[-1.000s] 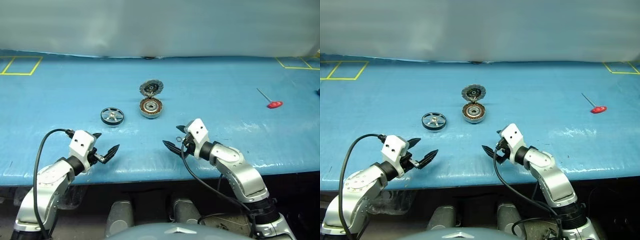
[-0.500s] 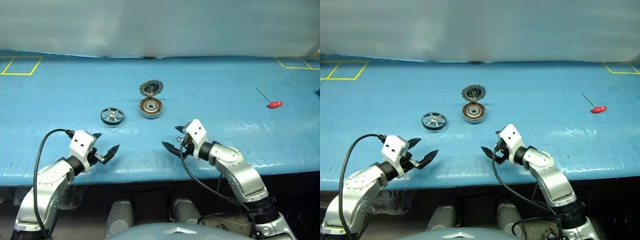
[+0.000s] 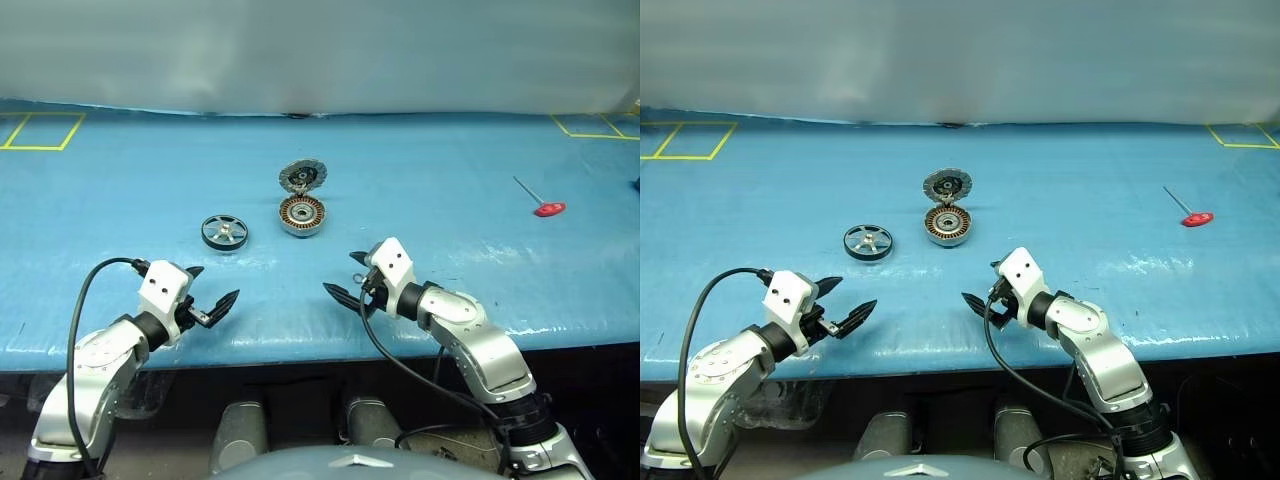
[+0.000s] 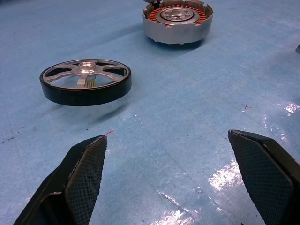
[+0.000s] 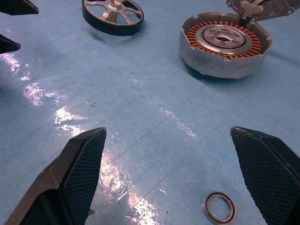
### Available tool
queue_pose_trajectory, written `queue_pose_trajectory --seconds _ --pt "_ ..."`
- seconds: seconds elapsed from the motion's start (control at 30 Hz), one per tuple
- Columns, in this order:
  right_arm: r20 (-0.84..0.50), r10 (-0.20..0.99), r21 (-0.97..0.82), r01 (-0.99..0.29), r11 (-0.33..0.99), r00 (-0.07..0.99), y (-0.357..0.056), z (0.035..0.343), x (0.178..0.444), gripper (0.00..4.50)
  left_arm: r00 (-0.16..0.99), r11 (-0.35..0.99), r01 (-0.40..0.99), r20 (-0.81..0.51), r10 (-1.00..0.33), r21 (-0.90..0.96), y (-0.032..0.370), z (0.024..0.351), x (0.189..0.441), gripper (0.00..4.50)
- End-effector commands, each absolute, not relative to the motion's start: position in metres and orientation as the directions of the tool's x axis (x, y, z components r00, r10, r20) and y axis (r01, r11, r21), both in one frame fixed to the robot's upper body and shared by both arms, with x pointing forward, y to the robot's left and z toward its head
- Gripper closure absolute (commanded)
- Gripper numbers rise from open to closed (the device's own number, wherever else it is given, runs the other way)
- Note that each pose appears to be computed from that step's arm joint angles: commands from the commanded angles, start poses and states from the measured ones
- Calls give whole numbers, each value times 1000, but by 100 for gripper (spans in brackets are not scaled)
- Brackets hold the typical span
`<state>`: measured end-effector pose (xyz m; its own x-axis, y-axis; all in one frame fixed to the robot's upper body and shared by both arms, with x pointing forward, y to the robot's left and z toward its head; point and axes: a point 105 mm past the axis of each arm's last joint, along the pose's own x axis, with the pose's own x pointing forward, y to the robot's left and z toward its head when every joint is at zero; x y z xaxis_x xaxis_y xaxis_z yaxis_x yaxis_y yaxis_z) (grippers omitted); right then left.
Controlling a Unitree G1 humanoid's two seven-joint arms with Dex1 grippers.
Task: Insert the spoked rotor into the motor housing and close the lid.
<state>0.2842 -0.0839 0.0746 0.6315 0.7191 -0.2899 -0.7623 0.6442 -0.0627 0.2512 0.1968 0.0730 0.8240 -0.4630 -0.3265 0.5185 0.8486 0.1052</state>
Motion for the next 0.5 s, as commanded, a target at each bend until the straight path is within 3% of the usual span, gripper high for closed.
queue_pose_trajectory --seconds 0.03,0.13,0.3,0.5 --pt "-258 751 -117 -791 600 608 -76 90 287 2 826 839 530 -296 -479 121 192 79 253 0" --pt "-304 776 -184 -833 522 553 -69 94 292 2 825 839 531 -296 -481 119 191 79 253 0" --pt "-462 802 -293 -919 265 378 -51 104 302 2 826 839 532 -293 -482 117 189 78 252 0" --pt "-551 764 -404 -908 109 337 -30 126 333 2 828 841 528 -290 -480 114 188 77 249 0"
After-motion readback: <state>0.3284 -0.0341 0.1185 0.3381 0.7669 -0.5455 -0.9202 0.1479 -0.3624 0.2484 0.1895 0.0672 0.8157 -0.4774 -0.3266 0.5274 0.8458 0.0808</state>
